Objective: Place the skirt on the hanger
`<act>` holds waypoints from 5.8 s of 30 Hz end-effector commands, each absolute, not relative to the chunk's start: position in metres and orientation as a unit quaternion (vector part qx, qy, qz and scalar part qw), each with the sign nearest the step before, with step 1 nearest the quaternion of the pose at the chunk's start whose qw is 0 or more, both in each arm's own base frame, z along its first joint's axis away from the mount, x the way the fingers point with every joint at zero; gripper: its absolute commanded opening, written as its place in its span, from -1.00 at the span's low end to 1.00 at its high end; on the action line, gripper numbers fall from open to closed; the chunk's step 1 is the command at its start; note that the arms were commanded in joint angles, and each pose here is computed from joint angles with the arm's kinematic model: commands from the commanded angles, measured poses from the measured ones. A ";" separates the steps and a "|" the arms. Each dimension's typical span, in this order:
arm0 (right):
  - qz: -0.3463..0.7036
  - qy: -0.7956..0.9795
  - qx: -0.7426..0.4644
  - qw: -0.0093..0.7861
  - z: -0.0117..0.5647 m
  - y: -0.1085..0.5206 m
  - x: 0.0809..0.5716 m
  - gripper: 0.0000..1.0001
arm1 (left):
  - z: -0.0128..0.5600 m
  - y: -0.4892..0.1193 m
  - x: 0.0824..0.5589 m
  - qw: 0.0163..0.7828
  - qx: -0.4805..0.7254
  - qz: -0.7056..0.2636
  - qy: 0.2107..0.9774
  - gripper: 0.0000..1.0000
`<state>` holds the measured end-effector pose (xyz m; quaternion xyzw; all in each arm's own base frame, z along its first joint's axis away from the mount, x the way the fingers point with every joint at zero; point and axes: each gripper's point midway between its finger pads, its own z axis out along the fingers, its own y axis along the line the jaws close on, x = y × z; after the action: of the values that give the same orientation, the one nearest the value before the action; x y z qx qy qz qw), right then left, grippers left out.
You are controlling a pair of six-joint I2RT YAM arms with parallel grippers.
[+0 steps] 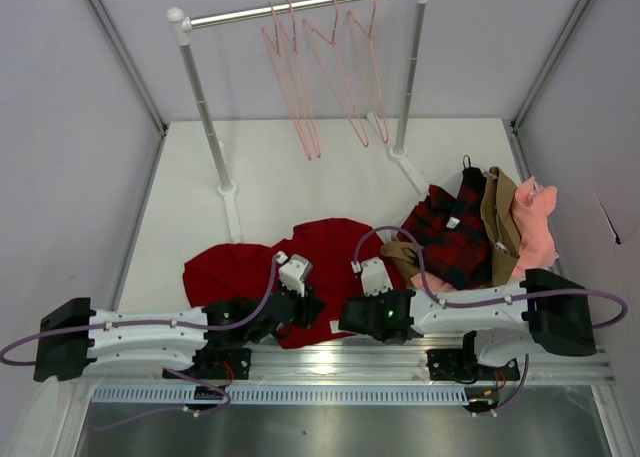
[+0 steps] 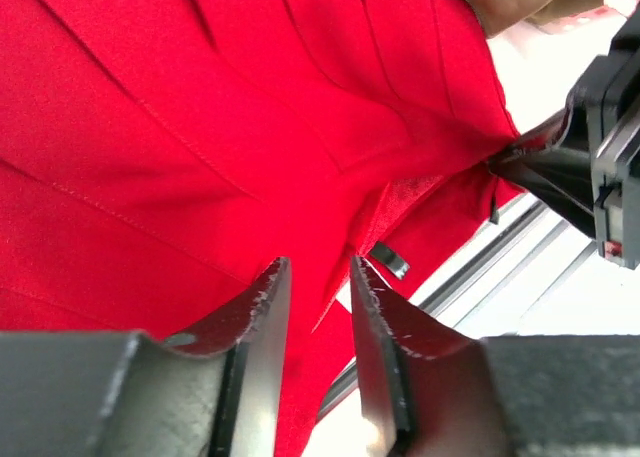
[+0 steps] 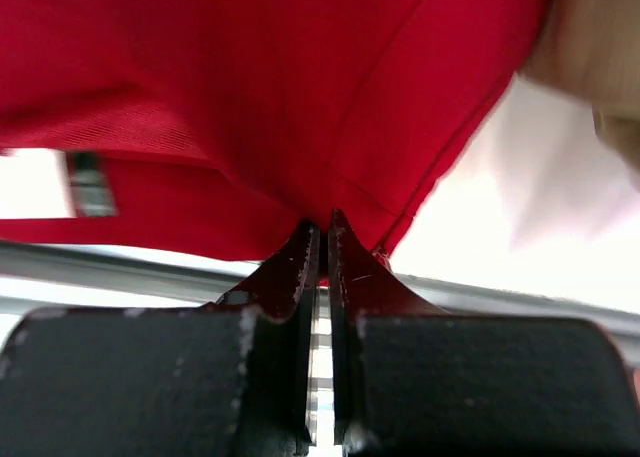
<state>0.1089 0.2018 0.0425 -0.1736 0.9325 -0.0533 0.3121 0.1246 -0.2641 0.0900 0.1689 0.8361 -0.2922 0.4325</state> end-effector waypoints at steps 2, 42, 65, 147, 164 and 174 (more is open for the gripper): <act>0.053 0.916 -0.150 0.368 0.091 0.241 0.134 -1.00 | 0.115 -0.268 0.126 0.455 0.192 -0.310 0.812 -0.20; 0.482 0.789 -0.152 0.350 0.225 0.305 0.333 -1.00 | 0.122 -0.342 0.248 0.418 0.110 -0.319 0.843 0.38; 0.422 0.829 -0.099 0.354 0.222 0.301 0.307 -1.00 | 0.173 -0.267 0.216 0.433 0.114 -0.270 0.852 -1.00; 0.331 0.877 0.105 0.331 0.151 0.253 0.229 -0.90 | 0.145 -0.331 0.172 0.332 0.272 -0.307 0.849 0.22; 0.459 0.827 -0.012 0.325 0.173 0.256 0.218 -0.88 | 0.171 -0.302 0.190 0.355 0.222 -0.378 0.826 0.19; 0.461 0.834 0.043 0.299 0.162 0.249 0.235 -0.92 | 0.171 -0.337 0.153 0.320 0.255 -0.446 0.796 -0.10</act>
<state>0.2270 0.2460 0.1520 0.0336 0.8472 0.4409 0.2945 0.1677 -0.3146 0.1605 0.2447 0.8218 -0.3956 0.3290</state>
